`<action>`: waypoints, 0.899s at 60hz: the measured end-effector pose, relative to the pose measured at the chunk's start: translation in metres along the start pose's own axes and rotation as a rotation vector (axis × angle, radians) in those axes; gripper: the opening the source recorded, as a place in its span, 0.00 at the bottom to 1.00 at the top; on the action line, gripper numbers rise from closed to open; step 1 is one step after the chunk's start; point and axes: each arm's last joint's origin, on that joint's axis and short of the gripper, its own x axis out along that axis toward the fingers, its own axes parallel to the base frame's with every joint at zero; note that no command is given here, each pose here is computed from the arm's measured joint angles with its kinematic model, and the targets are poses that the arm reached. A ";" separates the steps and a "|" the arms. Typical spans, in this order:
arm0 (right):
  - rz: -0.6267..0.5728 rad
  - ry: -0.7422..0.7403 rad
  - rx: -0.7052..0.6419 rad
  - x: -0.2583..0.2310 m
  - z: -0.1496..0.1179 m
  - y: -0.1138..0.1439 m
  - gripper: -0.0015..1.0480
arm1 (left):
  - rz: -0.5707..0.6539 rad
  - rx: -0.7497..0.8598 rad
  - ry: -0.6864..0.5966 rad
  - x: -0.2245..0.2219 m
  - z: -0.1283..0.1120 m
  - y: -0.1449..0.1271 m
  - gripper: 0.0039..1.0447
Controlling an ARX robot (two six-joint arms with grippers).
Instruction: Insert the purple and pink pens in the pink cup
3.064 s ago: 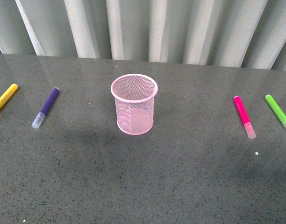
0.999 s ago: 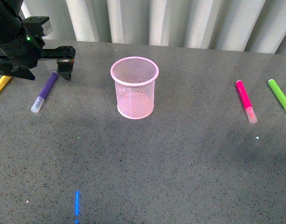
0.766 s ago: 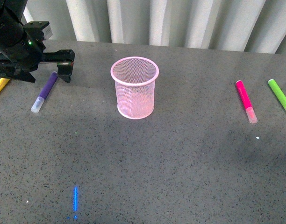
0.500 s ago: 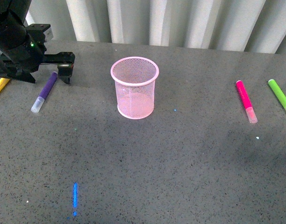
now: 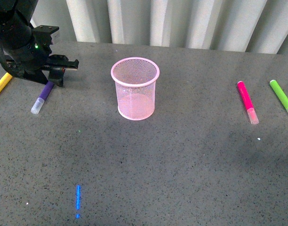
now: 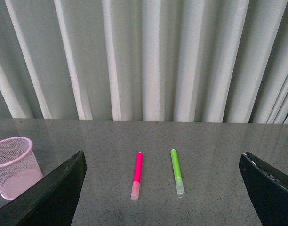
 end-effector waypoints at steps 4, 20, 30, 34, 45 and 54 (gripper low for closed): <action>0.000 0.000 0.000 0.000 0.000 0.000 0.93 | 0.006 0.001 -0.004 -0.002 -0.003 0.001 0.15; 0.000 0.000 0.000 0.000 0.000 0.000 0.93 | -0.006 -0.041 -0.016 -0.008 -0.013 0.000 0.12; 0.000 0.000 0.000 0.000 0.000 0.000 0.93 | -0.066 -0.105 -0.056 -0.016 -0.019 -0.003 0.12; 0.000 0.000 0.000 0.000 0.000 0.000 0.93 | -0.101 -0.143 -0.100 -0.023 -0.020 -0.005 0.12; 0.000 0.000 0.000 0.000 0.000 0.000 0.93 | -0.103 -0.177 -0.361 -0.065 -0.012 -0.011 0.12; 0.000 0.000 0.000 0.000 0.000 0.000 0.93 | -0.113 -0.192 -0.699 -0.117 -0.009 -0.024 0.12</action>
